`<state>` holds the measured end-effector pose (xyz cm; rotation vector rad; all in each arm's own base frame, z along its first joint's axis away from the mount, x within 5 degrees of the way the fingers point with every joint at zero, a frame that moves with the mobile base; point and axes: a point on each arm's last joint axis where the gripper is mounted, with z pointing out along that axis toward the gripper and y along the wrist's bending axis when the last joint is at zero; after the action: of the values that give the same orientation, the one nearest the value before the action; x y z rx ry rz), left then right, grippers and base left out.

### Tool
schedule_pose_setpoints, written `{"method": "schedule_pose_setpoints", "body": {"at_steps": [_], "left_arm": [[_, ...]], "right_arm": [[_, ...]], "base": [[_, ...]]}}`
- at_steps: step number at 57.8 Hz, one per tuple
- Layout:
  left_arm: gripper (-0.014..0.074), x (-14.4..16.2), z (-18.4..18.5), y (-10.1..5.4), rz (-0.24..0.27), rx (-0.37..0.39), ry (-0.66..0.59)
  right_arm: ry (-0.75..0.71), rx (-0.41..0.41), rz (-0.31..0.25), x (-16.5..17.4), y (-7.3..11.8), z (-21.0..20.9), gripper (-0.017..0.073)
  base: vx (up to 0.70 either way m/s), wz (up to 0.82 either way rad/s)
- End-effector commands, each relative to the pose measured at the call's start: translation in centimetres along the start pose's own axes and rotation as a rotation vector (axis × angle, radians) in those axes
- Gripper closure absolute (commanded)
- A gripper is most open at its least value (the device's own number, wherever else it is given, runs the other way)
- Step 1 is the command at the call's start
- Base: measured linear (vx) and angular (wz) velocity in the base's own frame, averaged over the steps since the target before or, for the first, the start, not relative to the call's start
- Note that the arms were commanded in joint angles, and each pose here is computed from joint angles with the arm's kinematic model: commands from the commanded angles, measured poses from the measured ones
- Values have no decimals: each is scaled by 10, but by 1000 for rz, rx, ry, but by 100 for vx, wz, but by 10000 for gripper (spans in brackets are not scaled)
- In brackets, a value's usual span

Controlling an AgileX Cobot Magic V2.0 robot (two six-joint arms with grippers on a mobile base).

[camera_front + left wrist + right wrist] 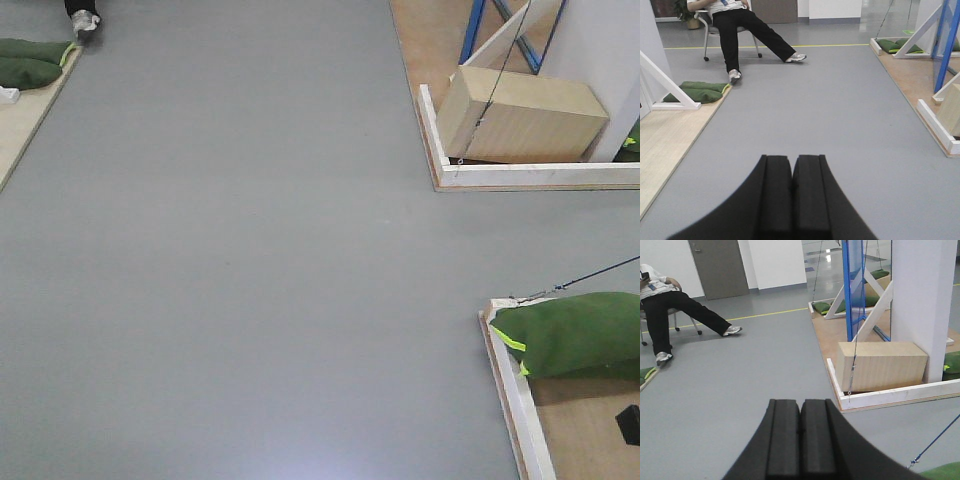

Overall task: Move to blue door and open it
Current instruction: 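Drive the base forward toward the blue door beside the wooden platform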

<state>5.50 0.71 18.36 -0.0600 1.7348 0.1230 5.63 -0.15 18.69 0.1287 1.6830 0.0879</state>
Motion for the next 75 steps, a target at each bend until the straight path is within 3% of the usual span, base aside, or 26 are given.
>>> {"method": "schedule_pose_setpoints", "body": {"at_steps": [1,40,53,75], "left_arm": [[521,-17,-4,0,-10,3,-126],[521,-17,-4,0,-10,1,-127],[521,-17,-5,4,-17,-66,-126],[521,-17,-4,4,-17,-71,-124]], "right_arm": [[-92,-19,-17,-8,2,-1,548],[-101,-31,-18,-8,2,-2,548],[-102,-31,-18,-8,2,-2,548],[-101,-29,-18,-8,2,-2,548]], "base": [[2,0],[11,-4],[24,-10],[31,-6]]}}
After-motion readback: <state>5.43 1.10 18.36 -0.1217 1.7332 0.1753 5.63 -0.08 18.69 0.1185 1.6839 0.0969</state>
